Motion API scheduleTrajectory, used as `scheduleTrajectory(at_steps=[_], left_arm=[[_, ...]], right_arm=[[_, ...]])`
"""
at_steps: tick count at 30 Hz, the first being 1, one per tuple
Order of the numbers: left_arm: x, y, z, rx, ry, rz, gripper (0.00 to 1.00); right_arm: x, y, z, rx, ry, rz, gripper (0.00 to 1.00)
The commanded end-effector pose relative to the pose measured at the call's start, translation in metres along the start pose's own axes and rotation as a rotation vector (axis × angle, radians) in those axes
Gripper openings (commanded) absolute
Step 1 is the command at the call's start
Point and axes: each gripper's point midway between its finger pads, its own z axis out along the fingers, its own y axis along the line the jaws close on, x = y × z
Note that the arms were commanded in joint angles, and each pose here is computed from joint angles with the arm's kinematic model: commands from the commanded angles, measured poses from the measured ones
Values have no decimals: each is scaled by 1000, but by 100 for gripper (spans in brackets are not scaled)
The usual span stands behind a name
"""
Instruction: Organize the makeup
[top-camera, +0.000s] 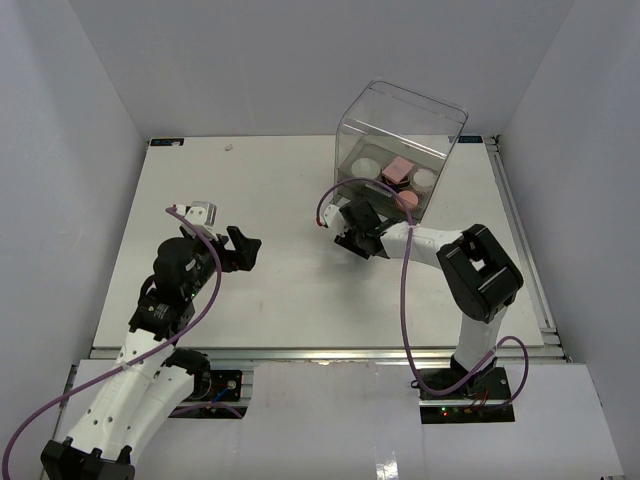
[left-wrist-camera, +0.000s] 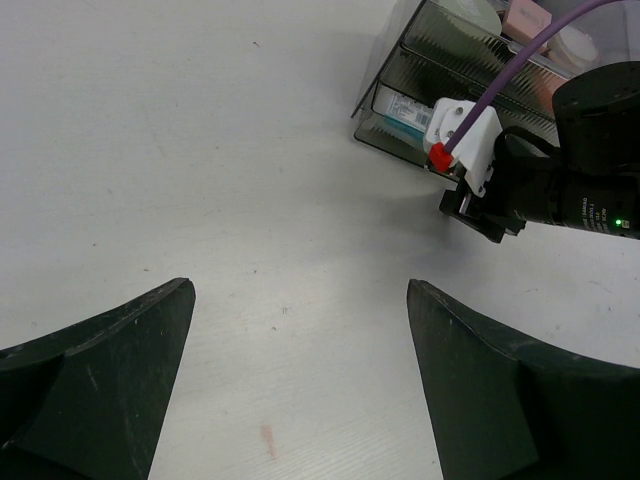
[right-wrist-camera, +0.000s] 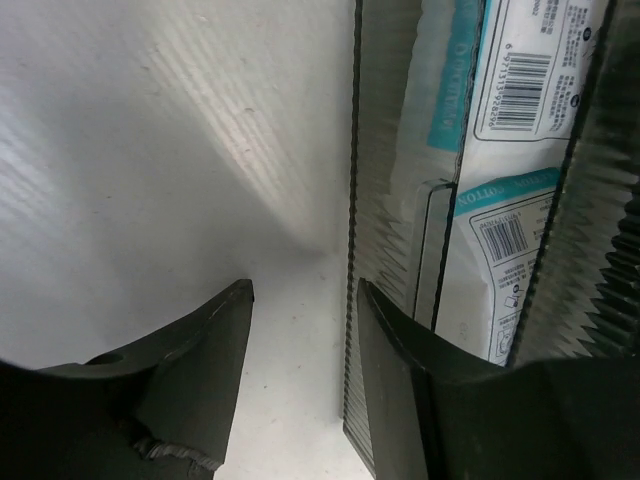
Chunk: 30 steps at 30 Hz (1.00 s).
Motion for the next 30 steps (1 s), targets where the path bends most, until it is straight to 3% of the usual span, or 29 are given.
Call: scheduleTrajectory(at_steps=[1,9,21,25,27,30], left_arm=[[-3,1,-1,-2,-21,8,98],[-4,1,-1,-3,-22,8,98],[-4,1,-1,-3,-23,8,98],[-3,0,-1,4,-19,9,98],[-2,-3,0,22,-16,14,98],[-4,-18,0,112,-16,39,98]], right_arm=[[-3,-25,6,94,16,-9,56],[1,-45,11,132,36,-16,62],[7,-47,7,110,26,-18,64],[-17,-4,-20,-163,-123,10,65],[-34,19,-59,-335,-230,24,68],[-59,31,-122,-453,-428,43,74]])
